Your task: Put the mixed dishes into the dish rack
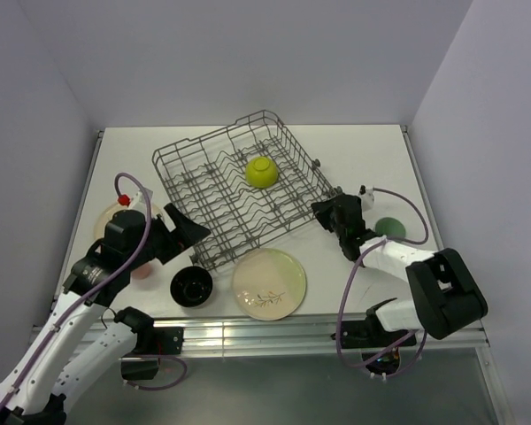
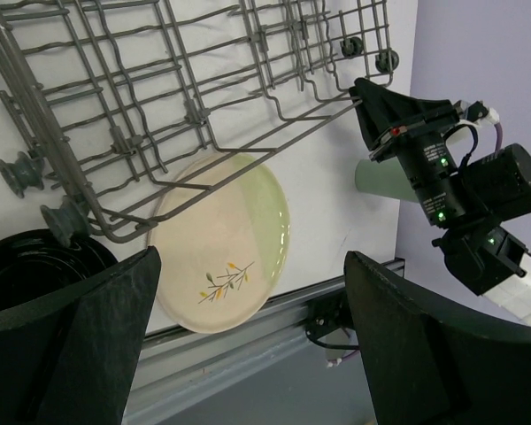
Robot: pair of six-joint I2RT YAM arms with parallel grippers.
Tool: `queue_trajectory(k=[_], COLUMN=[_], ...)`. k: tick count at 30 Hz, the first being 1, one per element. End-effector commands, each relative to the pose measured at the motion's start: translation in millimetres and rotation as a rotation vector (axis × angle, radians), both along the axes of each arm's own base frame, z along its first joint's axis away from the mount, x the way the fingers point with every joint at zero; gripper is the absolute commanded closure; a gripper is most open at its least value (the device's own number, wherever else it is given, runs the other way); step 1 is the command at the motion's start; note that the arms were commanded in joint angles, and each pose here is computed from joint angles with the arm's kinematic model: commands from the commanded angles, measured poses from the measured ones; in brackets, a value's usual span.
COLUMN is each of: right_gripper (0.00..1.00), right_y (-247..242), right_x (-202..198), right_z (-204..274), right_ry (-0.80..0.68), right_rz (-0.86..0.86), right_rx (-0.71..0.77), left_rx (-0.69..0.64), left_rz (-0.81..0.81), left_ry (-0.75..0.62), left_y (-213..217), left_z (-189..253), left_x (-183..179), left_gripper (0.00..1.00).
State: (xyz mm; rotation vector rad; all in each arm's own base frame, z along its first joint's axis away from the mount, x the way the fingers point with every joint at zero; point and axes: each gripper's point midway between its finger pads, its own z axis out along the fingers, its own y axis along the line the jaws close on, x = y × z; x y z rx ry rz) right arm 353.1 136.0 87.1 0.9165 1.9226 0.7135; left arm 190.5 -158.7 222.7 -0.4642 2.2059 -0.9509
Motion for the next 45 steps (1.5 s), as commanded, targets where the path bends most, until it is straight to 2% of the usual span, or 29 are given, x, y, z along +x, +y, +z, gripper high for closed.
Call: queue_trajectory(k=[1, 11, 14, 20, 23, 26, 28, 32, 34, 40, 45], right_gripper=[1.00, 1.00, 1.00, 0.99, 0.98, 1.00, 1.00, 1.00, 1.00, 1.00, 1.00], right_y=[36.5, 82.6, 83.5, 69.0, 60.9, 55.3, 52.0, 49.5, 49.5, 50.0, 48.9], right_x=[-13.0, -41.3, -48.3, -58.1, -60.7, -65.0, -66.7, -67.2, -66.4, -64.3, -65.9], right_z=[17.3, 5.8, 1.1, -2.5, -1.6, -4.8, -8.4, -6.7, -5.2, 1.8, 1.6], right_ry=[-0.048, -0.011, -0.004, -0.013, -0.022, -0.023, -0.017, -0.027, -0.030, -0.053, -0.061], right_rz=[0.115, 0.186, 0.180, 0.161, 0.149, 0.139, 0.132, 0.122, 0.120, 0.119, 0.121], right_rx=[0.043, 0.074, 0.078, 0.039, 0.015, 0.011, 0.007, 0.018, 0.020, 0.036, 0.044], left_rx=[-0.002, 0.074, 0.128, 0.143, 0.195, 0.252, 0.270, 0.318, 0.350, 0.372, 0.398], left_rz=[0.014, 0.095, 0.141, 0.147, 0.177, 0.244, 0.250, 0.313, 0.339, 0.395, 0.441], left_ry=[-0.035, -0.013, 0.034, 0.010, 0.039, 0.053, 0.065, 0.113, 0.153, 0.225, 0.289], left_y=[2.7, 22.5, 31.8, 32.8, 39.1, 51.5, 52.2, 63.2, 69.2, 76.8, 80.3], left_z=[6.9, 5.0, -8.0, -10.8, -20.5, -29.0, -31.1, -35.2, -41.6, -65.9, -86.8], left_x=[1.2, 0.9, 3.2, 9.4, 14.2, 21.3, 24.2, 25.7, 23.1, 17.3, 14.1], left_gripper=[0.08, 0.08, 0.09, 0.10, 0.11, 0.18, 0.29, 0.42, 0.43, 0.37, 0.43])
